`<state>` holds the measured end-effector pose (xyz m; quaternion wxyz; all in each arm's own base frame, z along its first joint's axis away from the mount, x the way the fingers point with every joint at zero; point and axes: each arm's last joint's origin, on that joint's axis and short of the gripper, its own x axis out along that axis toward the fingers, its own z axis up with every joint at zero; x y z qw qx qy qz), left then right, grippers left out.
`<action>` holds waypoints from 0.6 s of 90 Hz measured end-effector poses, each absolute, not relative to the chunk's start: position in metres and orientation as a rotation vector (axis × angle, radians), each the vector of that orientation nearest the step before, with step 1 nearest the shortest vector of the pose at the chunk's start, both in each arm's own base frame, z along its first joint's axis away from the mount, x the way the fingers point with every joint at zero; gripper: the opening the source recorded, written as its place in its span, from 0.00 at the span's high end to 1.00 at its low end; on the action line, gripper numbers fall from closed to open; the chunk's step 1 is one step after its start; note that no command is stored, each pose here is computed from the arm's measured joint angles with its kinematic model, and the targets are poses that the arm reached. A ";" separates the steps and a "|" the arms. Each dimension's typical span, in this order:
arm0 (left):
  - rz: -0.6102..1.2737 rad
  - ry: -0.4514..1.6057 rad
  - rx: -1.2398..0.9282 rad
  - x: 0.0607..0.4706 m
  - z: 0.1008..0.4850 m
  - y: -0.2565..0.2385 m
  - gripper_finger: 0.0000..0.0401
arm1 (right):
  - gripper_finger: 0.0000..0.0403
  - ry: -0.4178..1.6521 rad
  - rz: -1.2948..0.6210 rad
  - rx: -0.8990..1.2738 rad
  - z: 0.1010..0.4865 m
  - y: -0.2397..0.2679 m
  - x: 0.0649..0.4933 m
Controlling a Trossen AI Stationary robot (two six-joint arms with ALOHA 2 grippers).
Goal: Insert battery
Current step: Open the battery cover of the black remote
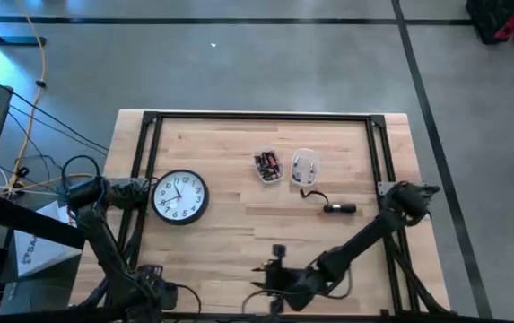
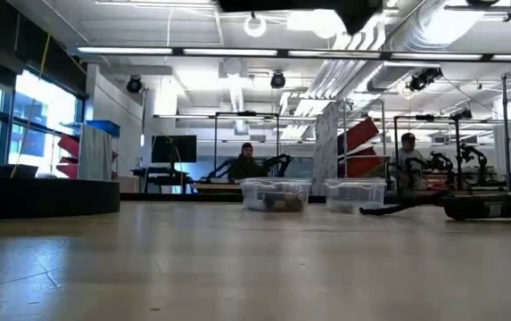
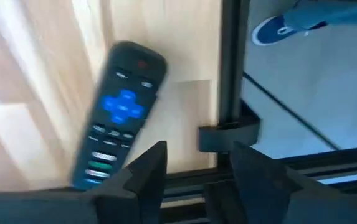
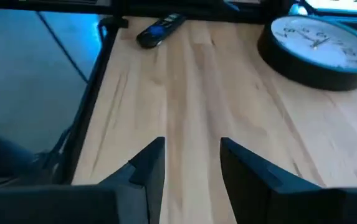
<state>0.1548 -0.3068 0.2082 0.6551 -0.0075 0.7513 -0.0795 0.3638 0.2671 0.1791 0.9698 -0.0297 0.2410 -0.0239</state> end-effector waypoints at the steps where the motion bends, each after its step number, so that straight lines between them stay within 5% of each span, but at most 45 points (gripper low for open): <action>1: -0.180 1.698 -0.005 0.155 0.208 -0.306 0.59 | 0.71 0.485 -0.050 -0.063 0.179 0.267 0.366; 54: -0.149 1.793 0.122 0.139 0.184 -0.292 0.33 | 0.71 0.490 -0.085 -0.007 0.179 0.256 0.394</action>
